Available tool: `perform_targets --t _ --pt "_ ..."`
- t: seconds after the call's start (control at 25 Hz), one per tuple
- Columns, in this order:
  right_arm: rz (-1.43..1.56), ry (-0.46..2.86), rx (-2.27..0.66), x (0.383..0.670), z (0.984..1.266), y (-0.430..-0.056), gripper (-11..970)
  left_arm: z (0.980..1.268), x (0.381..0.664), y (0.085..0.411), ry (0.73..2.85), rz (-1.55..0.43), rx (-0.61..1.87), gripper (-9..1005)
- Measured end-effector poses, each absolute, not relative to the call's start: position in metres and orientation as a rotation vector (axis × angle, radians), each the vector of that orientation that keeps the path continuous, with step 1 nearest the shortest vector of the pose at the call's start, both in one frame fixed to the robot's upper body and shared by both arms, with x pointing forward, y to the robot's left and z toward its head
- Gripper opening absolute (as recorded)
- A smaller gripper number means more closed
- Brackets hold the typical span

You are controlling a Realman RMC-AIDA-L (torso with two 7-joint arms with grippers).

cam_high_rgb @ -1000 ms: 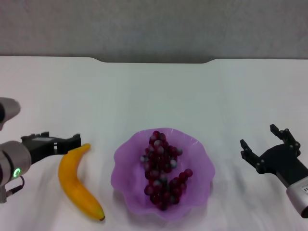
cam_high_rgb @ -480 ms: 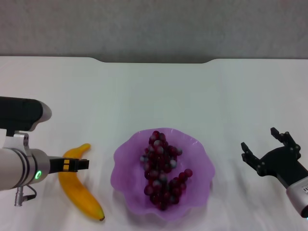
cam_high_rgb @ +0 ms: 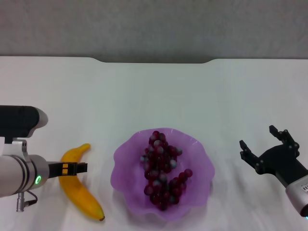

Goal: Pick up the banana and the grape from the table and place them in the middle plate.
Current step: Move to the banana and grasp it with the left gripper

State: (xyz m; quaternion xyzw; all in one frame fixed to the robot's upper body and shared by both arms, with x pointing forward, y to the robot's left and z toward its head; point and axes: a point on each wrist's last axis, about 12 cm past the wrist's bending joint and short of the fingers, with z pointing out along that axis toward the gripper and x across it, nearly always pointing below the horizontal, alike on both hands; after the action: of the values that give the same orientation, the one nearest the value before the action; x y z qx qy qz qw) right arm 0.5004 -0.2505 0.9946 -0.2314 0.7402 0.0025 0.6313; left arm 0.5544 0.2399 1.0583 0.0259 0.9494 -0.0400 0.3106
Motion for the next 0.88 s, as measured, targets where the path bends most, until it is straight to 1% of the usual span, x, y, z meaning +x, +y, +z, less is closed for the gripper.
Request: perform_targets --t 0.24,0.64,0.72,0.88 --pt "0.004 1.692 -0.531 0.5006 0.9948 -0.2507 876 1.0498 0.5533 0.2453 2.532 -0.088 0.051 891" --pt "0.004 1.692 -0.526 0.5010 0.9951 -0.2505 875 1.0494 0.5541 0.2449 2.515 -0.095 0.051 890" --pt "0.004 1.692 -0.523 0.5011 0.9953 -0.2507 875 1.0495 0.5542 0.2450 2.515 -0.095 0.053 781" --pt "0.005 1.693 -0.522 0.5012 0.9953 -0.2506 875 1.0496 0.5543 0.2456 2.513 -0.094 0.051 667"
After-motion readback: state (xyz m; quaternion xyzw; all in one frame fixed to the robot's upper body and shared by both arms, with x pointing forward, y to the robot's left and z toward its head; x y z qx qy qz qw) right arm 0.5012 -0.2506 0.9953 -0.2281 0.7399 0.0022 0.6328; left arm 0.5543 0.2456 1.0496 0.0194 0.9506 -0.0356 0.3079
